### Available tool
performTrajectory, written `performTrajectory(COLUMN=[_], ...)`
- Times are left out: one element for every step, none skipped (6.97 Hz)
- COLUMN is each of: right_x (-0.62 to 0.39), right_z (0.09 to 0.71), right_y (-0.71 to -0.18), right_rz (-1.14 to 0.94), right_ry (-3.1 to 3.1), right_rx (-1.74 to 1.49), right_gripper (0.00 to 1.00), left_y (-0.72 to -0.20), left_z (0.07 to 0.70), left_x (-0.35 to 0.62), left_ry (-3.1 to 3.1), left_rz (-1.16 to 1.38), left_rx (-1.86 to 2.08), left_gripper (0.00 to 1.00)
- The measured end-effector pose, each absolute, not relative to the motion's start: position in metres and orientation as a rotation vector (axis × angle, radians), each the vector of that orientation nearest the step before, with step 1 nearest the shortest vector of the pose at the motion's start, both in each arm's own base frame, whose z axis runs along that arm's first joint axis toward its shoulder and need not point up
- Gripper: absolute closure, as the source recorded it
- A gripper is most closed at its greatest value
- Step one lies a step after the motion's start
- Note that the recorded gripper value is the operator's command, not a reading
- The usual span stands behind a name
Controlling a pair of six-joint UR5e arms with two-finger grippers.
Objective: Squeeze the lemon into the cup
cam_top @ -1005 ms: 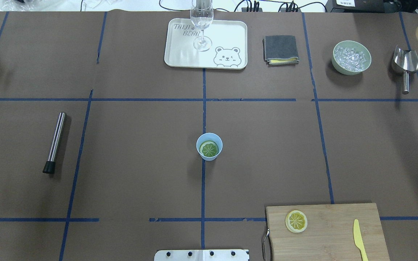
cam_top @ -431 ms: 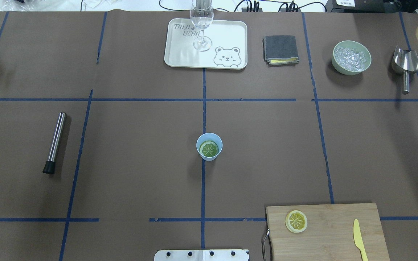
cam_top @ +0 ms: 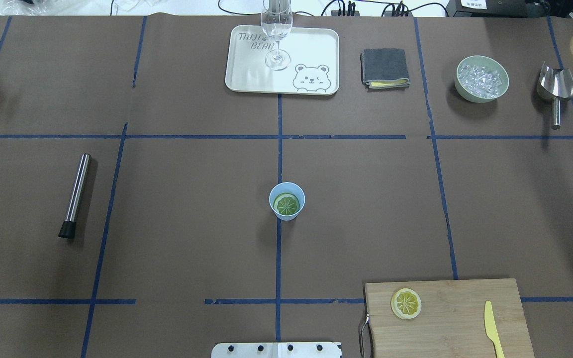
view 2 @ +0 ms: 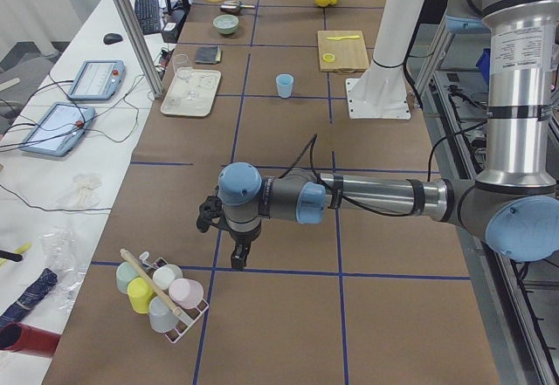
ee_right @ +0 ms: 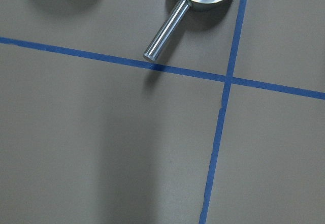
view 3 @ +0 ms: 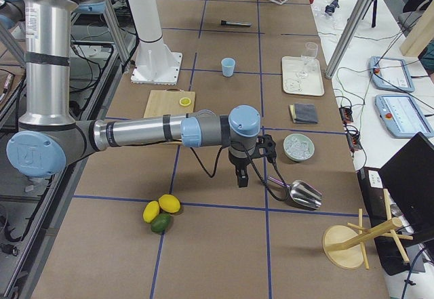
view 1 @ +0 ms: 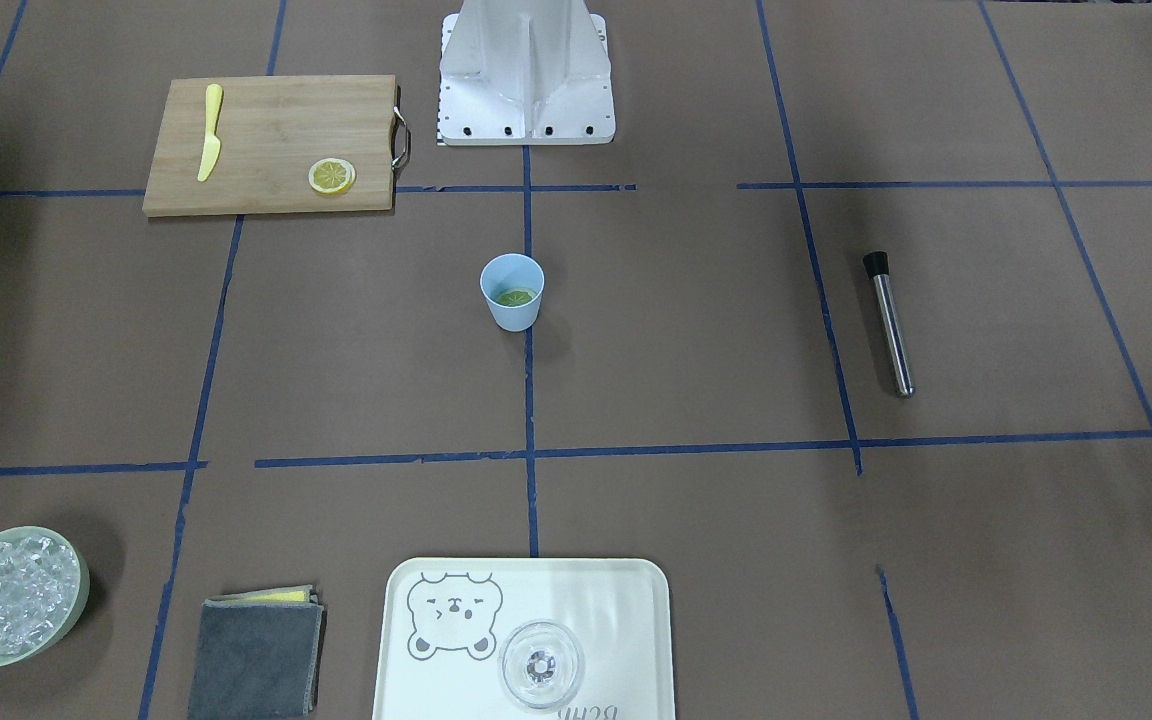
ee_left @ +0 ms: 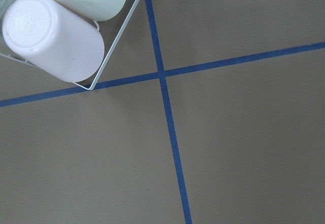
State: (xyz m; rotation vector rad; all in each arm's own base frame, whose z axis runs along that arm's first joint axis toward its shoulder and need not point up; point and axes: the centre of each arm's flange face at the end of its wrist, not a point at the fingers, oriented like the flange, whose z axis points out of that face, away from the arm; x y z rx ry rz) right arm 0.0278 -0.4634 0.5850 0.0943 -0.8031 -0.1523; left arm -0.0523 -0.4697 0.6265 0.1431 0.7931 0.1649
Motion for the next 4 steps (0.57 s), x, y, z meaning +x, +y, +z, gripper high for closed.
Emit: performTrajectory(right_x=[0.019,0.012,0.009,0.008], right_z=[0.587,0.589,0.592,0.597], right_y=[-0.465,-0.466,-0.466,-0.464], right_rz=[-0.169,-0.183,-0.188,-0.186], right_ry=[-0.793,-0.783,-0.778,-0.776], right_rx=[0.084,0.074,0.067,0.057], right_gripper=[0.0,0.0,0.0,0.0], left_y=[-0.472,-0.475,-0.48,-0.487], left_z=[0.622,0.616,0.61,0.602], left_x=[-0.052,-0.052,-0.052,-0.051], left_ry=[0.793,0.793,0.793,0.791], left_rz=[0.17,0.175,0.181,0.189], left_rx=[0.159,0.174,0.186,0.203], left_gripper=[0.0,0.0,0.0,0.0])
